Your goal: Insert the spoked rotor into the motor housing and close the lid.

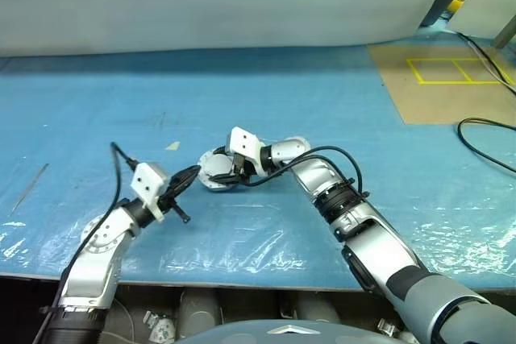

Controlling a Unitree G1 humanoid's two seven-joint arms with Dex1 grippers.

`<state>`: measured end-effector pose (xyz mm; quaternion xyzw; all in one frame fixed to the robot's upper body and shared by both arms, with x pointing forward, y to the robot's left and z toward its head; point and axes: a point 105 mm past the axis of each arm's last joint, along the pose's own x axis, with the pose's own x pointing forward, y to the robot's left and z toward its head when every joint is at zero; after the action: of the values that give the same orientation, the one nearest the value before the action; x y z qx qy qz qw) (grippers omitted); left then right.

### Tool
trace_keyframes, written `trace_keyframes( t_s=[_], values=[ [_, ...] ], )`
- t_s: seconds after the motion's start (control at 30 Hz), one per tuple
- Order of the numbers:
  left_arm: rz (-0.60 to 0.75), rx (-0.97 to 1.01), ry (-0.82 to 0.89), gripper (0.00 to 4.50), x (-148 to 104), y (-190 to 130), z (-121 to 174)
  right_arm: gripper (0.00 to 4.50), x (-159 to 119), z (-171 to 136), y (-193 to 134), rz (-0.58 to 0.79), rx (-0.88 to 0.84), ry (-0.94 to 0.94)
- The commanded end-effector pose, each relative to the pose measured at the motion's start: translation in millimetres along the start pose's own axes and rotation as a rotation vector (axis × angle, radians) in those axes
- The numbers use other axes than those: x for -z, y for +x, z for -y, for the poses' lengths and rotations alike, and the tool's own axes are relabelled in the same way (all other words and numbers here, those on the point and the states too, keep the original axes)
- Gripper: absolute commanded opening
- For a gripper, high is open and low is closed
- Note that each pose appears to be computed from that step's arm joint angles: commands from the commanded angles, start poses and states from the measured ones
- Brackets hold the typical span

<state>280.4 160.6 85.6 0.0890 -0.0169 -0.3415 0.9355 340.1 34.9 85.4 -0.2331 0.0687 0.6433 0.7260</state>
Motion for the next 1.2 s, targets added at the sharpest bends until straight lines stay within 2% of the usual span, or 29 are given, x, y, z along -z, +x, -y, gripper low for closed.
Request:
trace_keyframes(
  t_s=[0.03, 0.13, 0.27, 0.47, 0.53, 0.63, 0.8, 1.0, 1.2],
  values=[
    [-0.142, 0.039, 0.015, 0.0, 23, 6, 7, 2.96, 40, -11, -5, -0.131, -0.01, 0.096],
    [-0.242, 0.061, 0.033, 0.0, 37, 2, 9, 2.96, 37, -8, -6, -0.121, 0.012, 0.094],
    [-0.304, 0.061, 0.05, 0.0, 43, -1, 7, 2.96, 36, -6, -7, -0.119, 0.022, 0.095],
    [-0.322, 0.066, 0.035, 0.0, 44, 0, 10, 2.96, 28, -7, -7, -0.075, 0.017, 0.12],
    [-0.318, 0.064, 0.036, 0.0, 43, 1, 10, 3.69, 22, -5, -6, -0.048, 0.029, 0.125],
    [-0.301, 0.056, 0.025, 0.0, 39, 3, 9, 4.49, 14, -3, -7, -0.006, 0.037, 0.125],
    [-0.293, 0.053, 0.02, 0.0, 36, 4, 9, 4.49, -8, 1, -11, 0.132, 0.044, 0.097],
    [-0.284, 0.056, 0.017, 0.0, 33, 5, 10, 4.49, -24, 5, -28, 0.285, 0.047, 0.18],
    [-0.284, 0.062, 0.019, 0.0, 33, 6, 10, 4.49, -3, 10, -34, 0.205, 0.109, 0.269]
  ],
)
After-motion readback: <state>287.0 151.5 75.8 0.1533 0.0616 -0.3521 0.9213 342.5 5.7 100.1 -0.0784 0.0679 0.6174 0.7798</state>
